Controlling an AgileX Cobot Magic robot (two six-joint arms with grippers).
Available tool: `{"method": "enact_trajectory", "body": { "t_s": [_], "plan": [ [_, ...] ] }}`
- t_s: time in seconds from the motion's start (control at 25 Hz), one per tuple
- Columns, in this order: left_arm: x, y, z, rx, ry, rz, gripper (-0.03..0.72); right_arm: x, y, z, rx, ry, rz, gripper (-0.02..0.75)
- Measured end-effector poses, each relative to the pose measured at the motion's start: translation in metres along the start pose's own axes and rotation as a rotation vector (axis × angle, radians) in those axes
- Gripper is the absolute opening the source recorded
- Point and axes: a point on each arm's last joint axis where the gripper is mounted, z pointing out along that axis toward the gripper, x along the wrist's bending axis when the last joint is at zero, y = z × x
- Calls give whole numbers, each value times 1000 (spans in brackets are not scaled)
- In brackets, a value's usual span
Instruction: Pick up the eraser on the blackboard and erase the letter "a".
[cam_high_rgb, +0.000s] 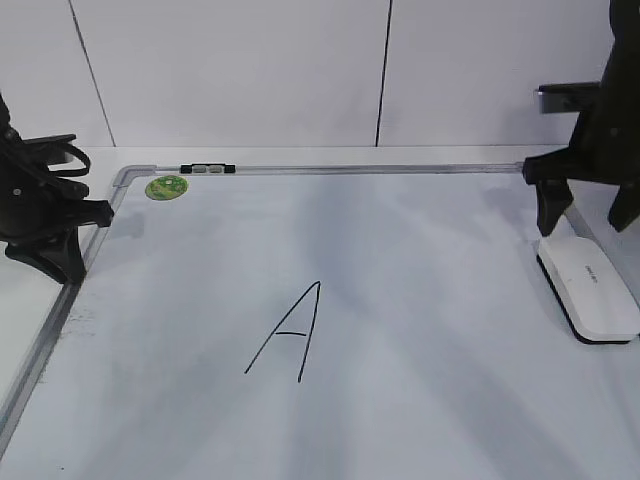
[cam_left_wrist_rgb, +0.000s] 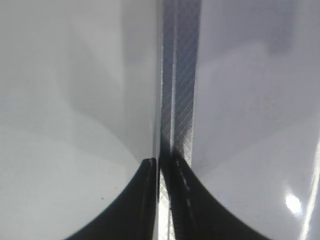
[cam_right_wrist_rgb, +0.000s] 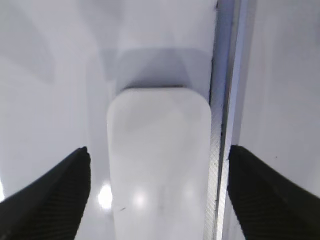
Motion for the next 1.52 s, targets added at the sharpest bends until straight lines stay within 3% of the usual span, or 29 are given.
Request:
{"method": "enact_trajectory", "body": {
  "t_s": [0.16,0.4,0.72,0.84,0.96,1.12,1.32,1.52],
  "plan": [
    [0,0,0,0,0,0,78,-1,14,-30,-103,17,46,650],
    [0,2,-1,-2,2,4,102,0,18,-70,-223,77,87,553],
    [-4,17,-26,-12,26,41,301,-2,5,-105,-297,97,94,527],
    [-6,21,-41,-8,28,51,339,-3,-1,-116,-322,103,96,527],
    [-11,20,-76,-55,22,64,347,-5,-9,-133,-360,105,90,527],
    [-16,3,-151,-208,31,97,349,-8,-31,-170,-450,115,76,527],
    [-18,-44,-236,-411,14,121,349,-10,-75,-226,-597,172,80,527],
    [-17,-96,-294,-561,5,138,349,-12,-124,-272,-736,228,77,527]
  ]
}}
